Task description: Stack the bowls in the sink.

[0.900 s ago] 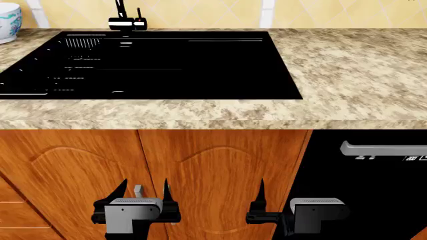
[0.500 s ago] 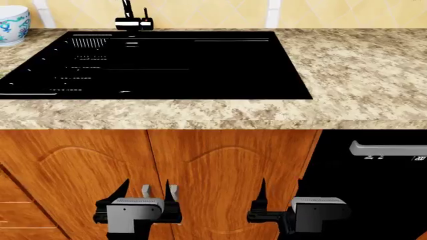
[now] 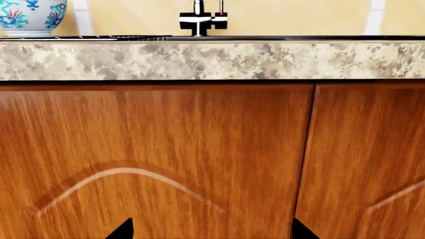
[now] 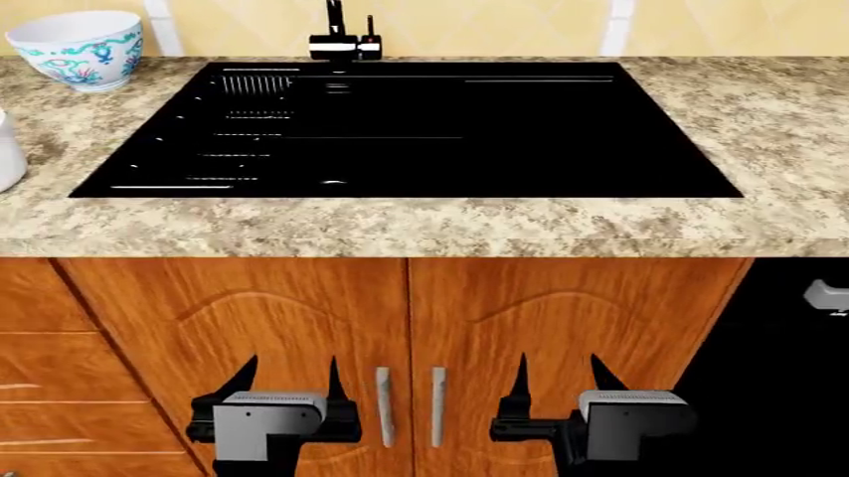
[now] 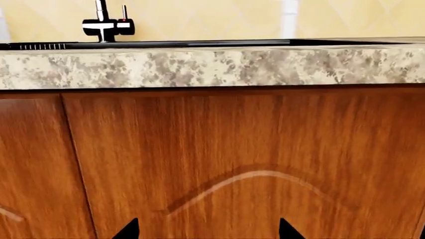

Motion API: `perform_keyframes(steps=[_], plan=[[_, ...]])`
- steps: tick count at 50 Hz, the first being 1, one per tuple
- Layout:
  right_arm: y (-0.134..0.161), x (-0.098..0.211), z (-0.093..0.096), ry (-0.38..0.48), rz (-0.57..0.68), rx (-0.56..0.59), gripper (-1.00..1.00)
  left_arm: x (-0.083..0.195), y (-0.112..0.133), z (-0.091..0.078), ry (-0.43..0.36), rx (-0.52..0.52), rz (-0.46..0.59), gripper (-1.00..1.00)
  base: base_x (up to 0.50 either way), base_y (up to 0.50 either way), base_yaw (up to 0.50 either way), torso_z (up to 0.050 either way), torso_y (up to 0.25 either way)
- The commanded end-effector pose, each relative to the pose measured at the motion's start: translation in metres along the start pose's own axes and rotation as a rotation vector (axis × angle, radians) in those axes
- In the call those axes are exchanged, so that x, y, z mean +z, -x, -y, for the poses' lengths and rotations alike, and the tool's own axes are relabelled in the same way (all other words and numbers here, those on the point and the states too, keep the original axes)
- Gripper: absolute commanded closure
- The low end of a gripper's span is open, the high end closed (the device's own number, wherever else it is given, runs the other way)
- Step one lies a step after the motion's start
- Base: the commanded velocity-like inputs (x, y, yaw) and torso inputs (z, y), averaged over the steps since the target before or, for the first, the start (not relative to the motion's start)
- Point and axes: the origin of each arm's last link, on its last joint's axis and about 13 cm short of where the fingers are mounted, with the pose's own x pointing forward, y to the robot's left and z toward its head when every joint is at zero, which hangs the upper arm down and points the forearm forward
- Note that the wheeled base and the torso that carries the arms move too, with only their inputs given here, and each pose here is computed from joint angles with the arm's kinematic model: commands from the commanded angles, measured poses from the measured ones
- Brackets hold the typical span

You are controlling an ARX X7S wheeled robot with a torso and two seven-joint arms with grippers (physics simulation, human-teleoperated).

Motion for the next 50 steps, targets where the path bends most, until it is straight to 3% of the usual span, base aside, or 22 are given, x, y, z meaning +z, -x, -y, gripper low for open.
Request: perform_keyframes(steps=[1, 50], plan=[[-0.0001, 0.0000, 0.0001, -0.009, 0.000, -0.001, -1.00, 0.0002, -0.0003, -0.0002, 0.002, 0.001, -0.002, -1.00, 0.00, 0.50, 0.00, 0.000, 0.000], [-0.0011, -0.0004, 0.0002, -0.028, -0.007, 0.006, -1.00, -0.0012, -0.0014, 0.0002, 0.011, -0.005, -0.013, -1.00, 0.00, 0.50, 0.00, 0.000, 0.000]])
